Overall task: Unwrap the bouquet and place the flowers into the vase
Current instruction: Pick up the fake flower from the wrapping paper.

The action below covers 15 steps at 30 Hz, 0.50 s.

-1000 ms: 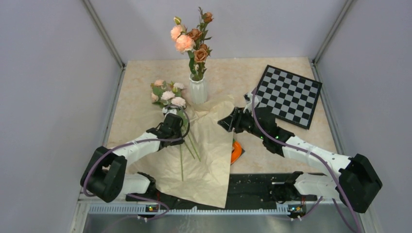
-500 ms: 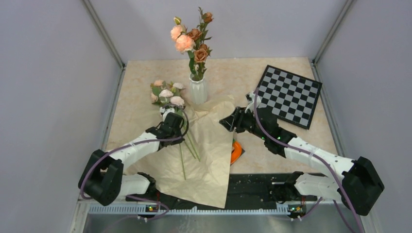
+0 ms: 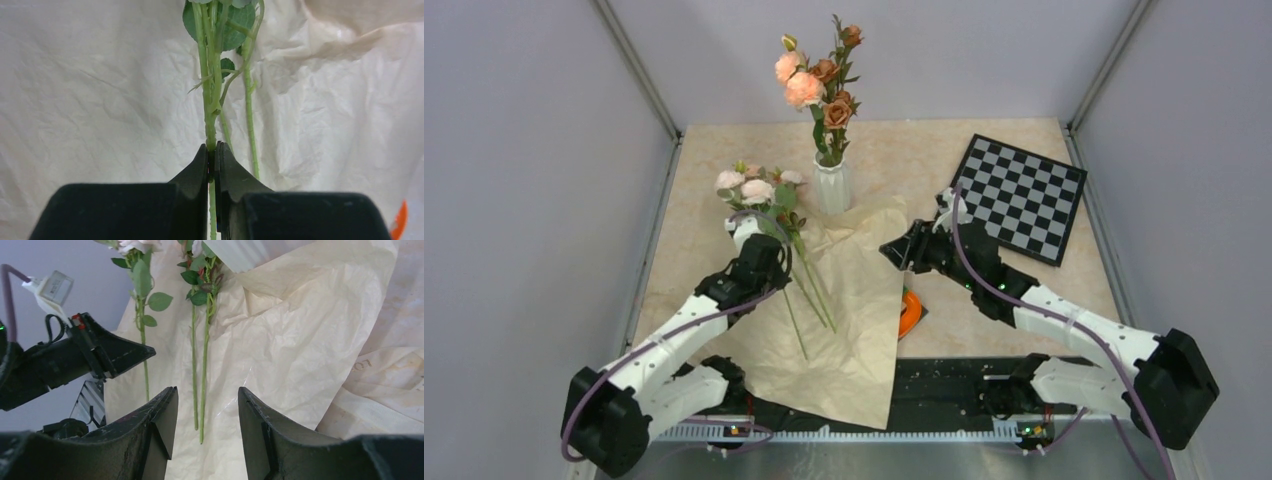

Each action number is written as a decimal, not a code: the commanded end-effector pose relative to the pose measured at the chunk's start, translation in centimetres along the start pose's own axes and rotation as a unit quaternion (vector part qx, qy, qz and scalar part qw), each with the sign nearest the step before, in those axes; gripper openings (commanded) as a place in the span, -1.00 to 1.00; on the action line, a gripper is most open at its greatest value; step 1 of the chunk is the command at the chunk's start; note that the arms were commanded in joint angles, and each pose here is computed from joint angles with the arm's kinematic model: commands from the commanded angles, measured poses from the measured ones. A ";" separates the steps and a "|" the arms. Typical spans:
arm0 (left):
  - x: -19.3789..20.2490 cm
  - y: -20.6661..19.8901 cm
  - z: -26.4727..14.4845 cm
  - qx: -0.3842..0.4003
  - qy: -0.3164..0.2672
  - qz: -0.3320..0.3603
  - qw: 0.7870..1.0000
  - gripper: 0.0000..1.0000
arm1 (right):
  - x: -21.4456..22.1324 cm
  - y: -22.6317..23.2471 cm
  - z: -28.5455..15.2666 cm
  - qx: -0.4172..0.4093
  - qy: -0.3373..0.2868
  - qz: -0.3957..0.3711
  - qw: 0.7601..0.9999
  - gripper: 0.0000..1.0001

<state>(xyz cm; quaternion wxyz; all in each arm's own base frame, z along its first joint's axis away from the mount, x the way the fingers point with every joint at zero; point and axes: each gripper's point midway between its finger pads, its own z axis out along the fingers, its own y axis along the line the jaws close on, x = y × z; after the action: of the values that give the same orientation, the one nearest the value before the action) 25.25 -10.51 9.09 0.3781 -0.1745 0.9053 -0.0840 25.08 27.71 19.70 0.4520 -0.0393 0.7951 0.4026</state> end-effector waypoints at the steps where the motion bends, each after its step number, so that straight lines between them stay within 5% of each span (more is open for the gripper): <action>1: -4.2 -1.9 -2.8 0.047 -0.073 -0.035 0.996 -1.00 | -2.4 1.2 -1.1 -0.013 -0.051 -0.009 0.999 -0.01; 9: -8.2 -6.2 -8.8 0.204 -0.150 -0.029 0.967 -1.00 | -3.6 3.9 -1.6 -0.071 -0.059 -0.025 0.995 0.09; 15: -9.1 -10.4 -14.8 0.373 -0.201 0.035 0.905 -1.00 | -4.4 8.5 -1.5 -0.171 -0.039 -0.041 0.984 0.20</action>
<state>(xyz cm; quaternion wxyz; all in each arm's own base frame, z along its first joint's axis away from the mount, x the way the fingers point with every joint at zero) 24.60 -13.07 21.97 0.5329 -0.1103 0.7954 -0.2668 24.10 28.41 22.85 0.4706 -0.0727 0.7596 0.4429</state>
